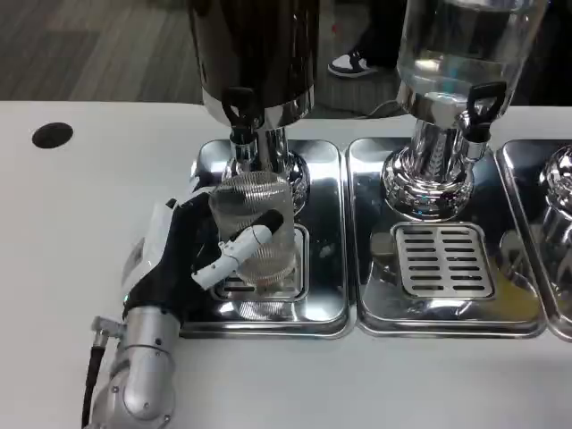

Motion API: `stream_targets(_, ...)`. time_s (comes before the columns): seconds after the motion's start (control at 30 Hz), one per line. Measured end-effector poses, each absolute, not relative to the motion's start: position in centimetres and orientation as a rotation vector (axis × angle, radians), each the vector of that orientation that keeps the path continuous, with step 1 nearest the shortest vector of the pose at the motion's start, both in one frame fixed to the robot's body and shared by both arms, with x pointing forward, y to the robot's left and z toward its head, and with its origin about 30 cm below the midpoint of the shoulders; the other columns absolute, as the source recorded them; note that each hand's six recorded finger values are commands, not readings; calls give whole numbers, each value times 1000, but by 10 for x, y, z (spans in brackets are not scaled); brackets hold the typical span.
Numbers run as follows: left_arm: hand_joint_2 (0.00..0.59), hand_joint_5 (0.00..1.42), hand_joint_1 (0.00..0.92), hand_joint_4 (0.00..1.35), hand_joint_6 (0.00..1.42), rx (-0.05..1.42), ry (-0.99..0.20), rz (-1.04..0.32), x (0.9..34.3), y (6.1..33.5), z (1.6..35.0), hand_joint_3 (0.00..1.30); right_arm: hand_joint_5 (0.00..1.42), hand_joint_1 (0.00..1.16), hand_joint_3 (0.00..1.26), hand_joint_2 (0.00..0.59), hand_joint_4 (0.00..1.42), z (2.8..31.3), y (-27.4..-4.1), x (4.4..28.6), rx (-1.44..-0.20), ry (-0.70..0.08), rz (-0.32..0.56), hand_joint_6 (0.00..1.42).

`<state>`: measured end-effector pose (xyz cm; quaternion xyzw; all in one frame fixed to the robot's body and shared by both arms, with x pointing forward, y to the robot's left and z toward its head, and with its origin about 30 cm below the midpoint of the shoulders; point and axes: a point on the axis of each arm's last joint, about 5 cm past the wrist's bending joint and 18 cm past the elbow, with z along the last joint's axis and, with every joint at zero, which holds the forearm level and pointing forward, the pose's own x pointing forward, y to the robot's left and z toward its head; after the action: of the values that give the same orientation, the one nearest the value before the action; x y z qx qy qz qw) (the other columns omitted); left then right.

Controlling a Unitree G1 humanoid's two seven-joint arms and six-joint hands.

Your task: Grasp the cup under the faucet to collect the drink, then remove the cup.

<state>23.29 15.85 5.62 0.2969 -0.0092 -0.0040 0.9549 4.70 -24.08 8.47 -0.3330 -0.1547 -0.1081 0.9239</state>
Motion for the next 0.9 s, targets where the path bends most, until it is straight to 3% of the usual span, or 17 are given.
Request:
stream_targets(0.37, 152, 215, 196, 0, 0, 609, -30, -1, 233, 161, 58, 403, 297, 716, 409, 546, 356, 85, -241, 46, -680, -329, -219, 177)
stream_targets(0.73, 125, 192, 201, 0, 0, 606, -31, 4, 232, 163, 59, 171, 297, 716, 409, 546, 363, 85, -240, 47, -677, -333, -221, 179)
stream_targets(0.9, 121, 192, 200, 0, 0, 603, -48, 6, 232, 163, 61, 132, 297, 717, 409, 546, 364, 85, -240, 47, -676, -336, -221, 179)
